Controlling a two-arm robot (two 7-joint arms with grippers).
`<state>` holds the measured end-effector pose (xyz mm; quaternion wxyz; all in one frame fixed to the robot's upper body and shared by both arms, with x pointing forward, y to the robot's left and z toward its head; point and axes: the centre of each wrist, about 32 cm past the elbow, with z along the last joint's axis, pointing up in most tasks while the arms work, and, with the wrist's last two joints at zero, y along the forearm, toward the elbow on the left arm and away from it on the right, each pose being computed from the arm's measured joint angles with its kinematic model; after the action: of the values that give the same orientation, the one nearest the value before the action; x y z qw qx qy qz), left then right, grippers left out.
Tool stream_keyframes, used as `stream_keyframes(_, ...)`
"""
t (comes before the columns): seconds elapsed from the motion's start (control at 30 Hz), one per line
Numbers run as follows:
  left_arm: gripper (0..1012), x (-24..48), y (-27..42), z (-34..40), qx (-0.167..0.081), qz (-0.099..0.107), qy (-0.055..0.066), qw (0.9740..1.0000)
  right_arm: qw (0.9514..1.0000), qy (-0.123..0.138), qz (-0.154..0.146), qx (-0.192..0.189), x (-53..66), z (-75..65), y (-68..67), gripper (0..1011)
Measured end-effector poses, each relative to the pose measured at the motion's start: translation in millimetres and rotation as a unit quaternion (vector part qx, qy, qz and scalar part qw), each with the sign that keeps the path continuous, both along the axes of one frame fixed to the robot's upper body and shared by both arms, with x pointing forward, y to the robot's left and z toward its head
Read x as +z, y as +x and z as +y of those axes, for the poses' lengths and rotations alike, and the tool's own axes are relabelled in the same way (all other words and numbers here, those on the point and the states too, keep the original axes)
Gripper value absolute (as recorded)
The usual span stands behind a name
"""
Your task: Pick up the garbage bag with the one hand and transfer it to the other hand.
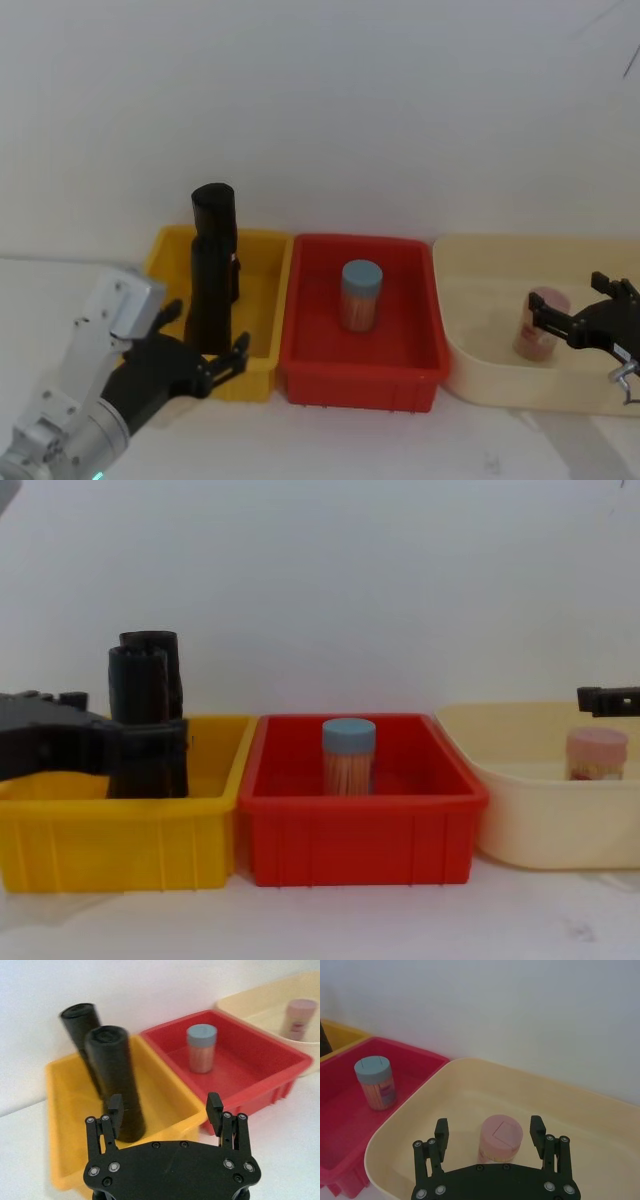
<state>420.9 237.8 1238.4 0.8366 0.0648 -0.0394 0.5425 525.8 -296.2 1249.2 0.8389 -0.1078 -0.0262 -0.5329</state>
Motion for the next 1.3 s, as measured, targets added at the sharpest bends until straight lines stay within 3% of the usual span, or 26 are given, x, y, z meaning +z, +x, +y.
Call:
stream_keyframes(0.27, 1002, 8.0, 6.4, 5.9, 0.039, 0.002, 0.013, 0.9991, 1.0, 0.001, 0.0, 0.0, -0.2, -0.3, -0.6, 1000)
stream_keyframes(0.57, 1002, 9.1, 34.1, 16.4, 0.048, 0.012, 0.021, 0.9986, 1.0, 0.002, 0.0, 0.0, -0.3, -0.4, -1.0, 1000)
stream_keyframes(0.67, 1002, 7.2, 46.4, 20.0, 0.041, 0.021, 0.02, 0.9987, 1.0, 0.002, -0.001, 0.0, -0.3, -0.5, -1.0, 1000)
stream_keyframes(0.7, 1002, 7.2, 46.4, 20.0, 0.041, 0.021, 0.02, 0.9987, 1.0, 0.002, -0.001, 0.0, -0.3, -0.5, -1.1, 1000)
stream_keyframes(0.8, 1002, 5.7, 55.5, 22.4, 0.032, 0.029, 0.017, 0.9989, 1.0, 0.002, -0.001, 0.0, -0.2, -0.5, -1.1, 1000)
stream_keyframes(1.0, 1002, 2.6, 77.4, 27.2, 0.005, 0.045, 0.01, 0.9989, 1.0, 0.003, 0.0, 0.0, -0.4, -0.6, -1.2, 1000)
stream_keyframes(1.03, 1002, 2.6, 77.4, 27.2, 0.005, 0.045, 0.01, 0.9989, 1.0, 0.003, 0.0, 0.0, -0.4, -0.6, -1.2, 1000)
stream_keyframes(1.07, 1002, 1.7, 83.6, 28.3, -0.001, 0.048, 0.009, 0.9988, 1.0, 0.003, 0.0, 0.0, -0.4, -0.6, -1.2, 1000)
stream_keyframes(1.13, 1002, 1.1, 88.9, 28.9, -0.01, 0.051, 0.007, 0.9986, 1.0, 0.003, 0.0, 0.0, -0.4, -0.6, -1.2, 1000)
stream_keyframes(1.17, 1002, 0.5, 95.4, 29.5, -0.019, 0.053, 0.006, 0.9984, 1.0, 0.003, 0.0, 0.0, -0.4, -0.6, -1.3, 1000)
stream_keyframes(1.3, 1002, -0.4, 109.4, 30.2, -0.035, 0.057, 0.006, 0.9977, 1.0, 0.003, 0.0, 0.0, -0.4, -0.6, -1.3, 1000)
